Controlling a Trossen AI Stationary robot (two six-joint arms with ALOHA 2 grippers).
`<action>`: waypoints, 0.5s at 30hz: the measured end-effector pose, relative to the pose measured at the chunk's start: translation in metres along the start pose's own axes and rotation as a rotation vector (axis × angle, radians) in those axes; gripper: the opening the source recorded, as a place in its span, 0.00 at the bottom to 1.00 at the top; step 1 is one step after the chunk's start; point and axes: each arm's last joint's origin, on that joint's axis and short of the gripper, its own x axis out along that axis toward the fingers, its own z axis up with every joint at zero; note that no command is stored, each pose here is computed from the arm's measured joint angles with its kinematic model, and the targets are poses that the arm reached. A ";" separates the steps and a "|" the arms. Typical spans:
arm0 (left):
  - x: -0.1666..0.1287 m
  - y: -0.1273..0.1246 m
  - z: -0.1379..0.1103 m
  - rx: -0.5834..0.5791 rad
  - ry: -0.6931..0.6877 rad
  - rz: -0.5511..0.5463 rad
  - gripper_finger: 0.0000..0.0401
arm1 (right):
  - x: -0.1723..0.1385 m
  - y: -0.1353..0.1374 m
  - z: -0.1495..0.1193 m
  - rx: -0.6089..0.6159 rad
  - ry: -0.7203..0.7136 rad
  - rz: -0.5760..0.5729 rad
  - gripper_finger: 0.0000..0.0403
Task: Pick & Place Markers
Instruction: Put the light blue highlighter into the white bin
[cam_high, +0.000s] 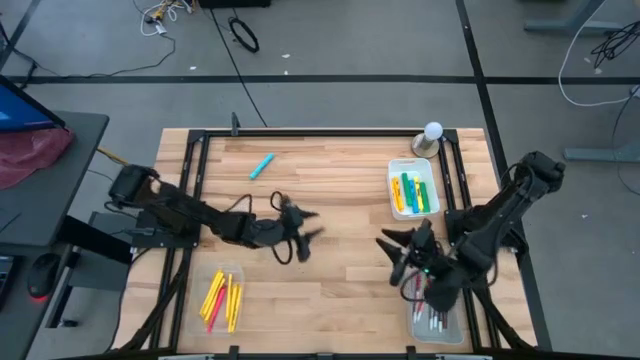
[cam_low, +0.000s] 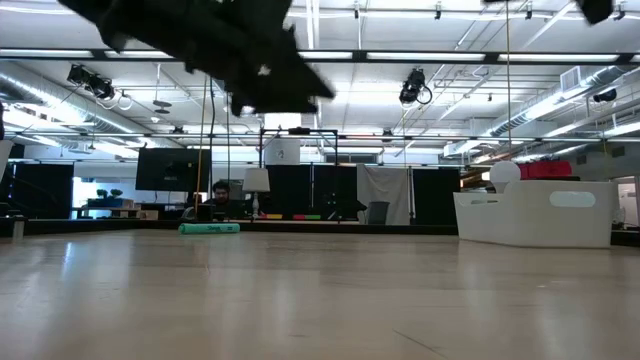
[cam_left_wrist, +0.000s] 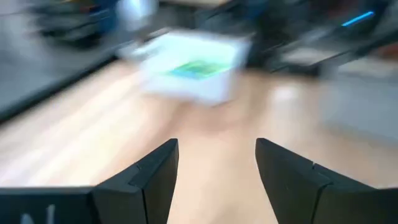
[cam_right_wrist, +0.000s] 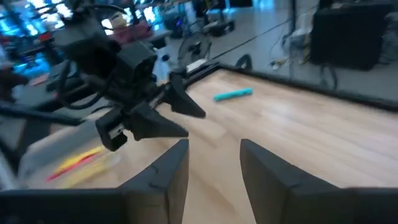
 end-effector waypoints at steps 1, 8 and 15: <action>-0.004 0.007 0.002 0.022 0.037 0.077 0.55 | 0.007 -0.001 -0.003 0.003 -0.015 -0.012 0.36; -0.019 0.084 0.008 0.045 0.352 0.387 0.53 | 0.048 -0.020 -0.030 0.110 0.040 0.044 0.36; -0.013 0.161 -0.014 -0.085 0.612 0.617 0.48 | 0.061 -0.036 -0.047 0.231 0.089 0.185 0.36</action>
